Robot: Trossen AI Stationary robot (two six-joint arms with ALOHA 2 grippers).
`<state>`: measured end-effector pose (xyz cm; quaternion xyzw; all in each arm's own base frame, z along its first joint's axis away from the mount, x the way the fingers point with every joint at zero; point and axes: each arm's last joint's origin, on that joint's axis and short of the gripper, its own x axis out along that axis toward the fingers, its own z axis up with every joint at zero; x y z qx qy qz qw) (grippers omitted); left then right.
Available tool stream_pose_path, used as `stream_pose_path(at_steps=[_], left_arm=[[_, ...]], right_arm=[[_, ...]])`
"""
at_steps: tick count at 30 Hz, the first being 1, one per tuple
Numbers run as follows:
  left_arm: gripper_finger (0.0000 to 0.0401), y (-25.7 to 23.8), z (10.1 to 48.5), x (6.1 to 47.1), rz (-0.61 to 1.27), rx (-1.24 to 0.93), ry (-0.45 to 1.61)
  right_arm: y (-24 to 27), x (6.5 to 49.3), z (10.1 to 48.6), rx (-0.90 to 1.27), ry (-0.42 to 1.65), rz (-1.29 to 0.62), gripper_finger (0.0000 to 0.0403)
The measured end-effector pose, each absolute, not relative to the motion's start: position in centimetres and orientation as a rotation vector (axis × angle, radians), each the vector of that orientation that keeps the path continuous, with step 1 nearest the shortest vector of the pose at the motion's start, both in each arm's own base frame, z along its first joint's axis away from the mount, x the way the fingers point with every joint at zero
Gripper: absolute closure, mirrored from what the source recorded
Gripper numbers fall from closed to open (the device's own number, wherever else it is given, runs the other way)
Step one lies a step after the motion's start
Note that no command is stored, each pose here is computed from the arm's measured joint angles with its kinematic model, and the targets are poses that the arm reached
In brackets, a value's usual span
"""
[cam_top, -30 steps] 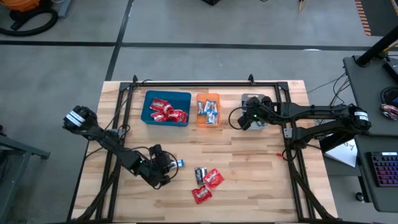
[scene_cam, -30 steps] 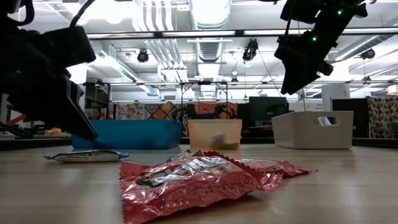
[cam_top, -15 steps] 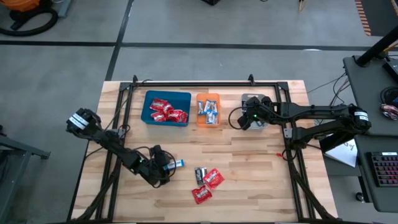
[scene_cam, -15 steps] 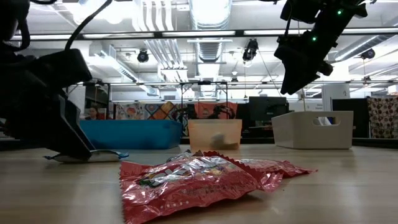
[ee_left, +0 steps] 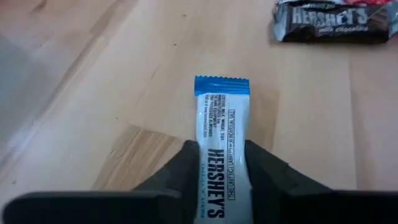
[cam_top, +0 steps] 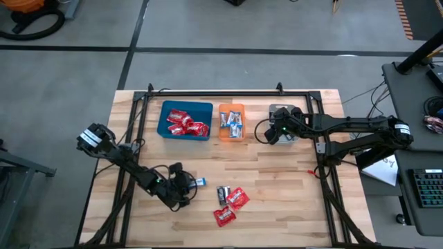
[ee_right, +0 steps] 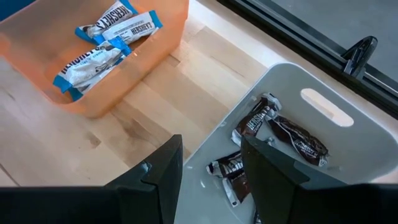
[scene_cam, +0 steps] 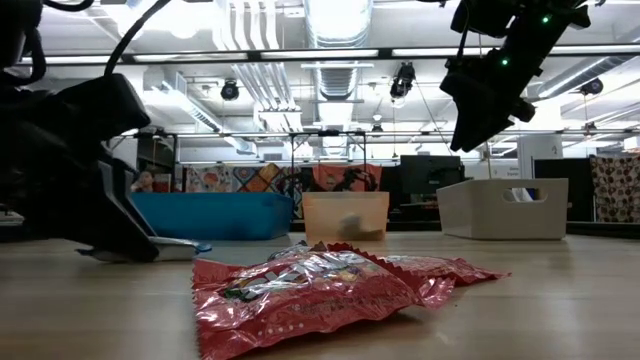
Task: Sort candy
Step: Put the white chocolate bar into the orange bin
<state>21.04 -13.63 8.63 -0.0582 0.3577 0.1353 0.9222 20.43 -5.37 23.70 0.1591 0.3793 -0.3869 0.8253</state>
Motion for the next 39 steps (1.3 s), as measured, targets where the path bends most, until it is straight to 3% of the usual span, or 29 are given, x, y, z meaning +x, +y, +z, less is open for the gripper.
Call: stream_pose_path(at_steps=[4,13,19,25,39], left_arm=[[0.0352,-13.8,9.0,21.4,0.254,-0.110,0.732],[0.0352,-13.7,10.6,21.3,0.174,-0.009,0.727],[0.0352,-12.6,14.1,21.3,0.163,0.034,0.627],[0.0352,-10.6,18.5,21.2,0.140,-0.079,0.490],[0.0352,-7.7,21.7,23.2,0.263,0.031,0.222]], right_arm=[[-5.4,20.5,23.7,0.338,0.802,-0.821,0.0248],[-5.2,20.6,23.8,0.334,0.793,-0.804,0.0248],[-4.5,20.9,24.1,0.267,0.787,-0.742,0.0248],[-4.2,21.6,25.1,0.177,0.740,-0.664,0.0248],[-0.2,24.8,27.4,-0.148,0.172,-0.115,0.0248]])
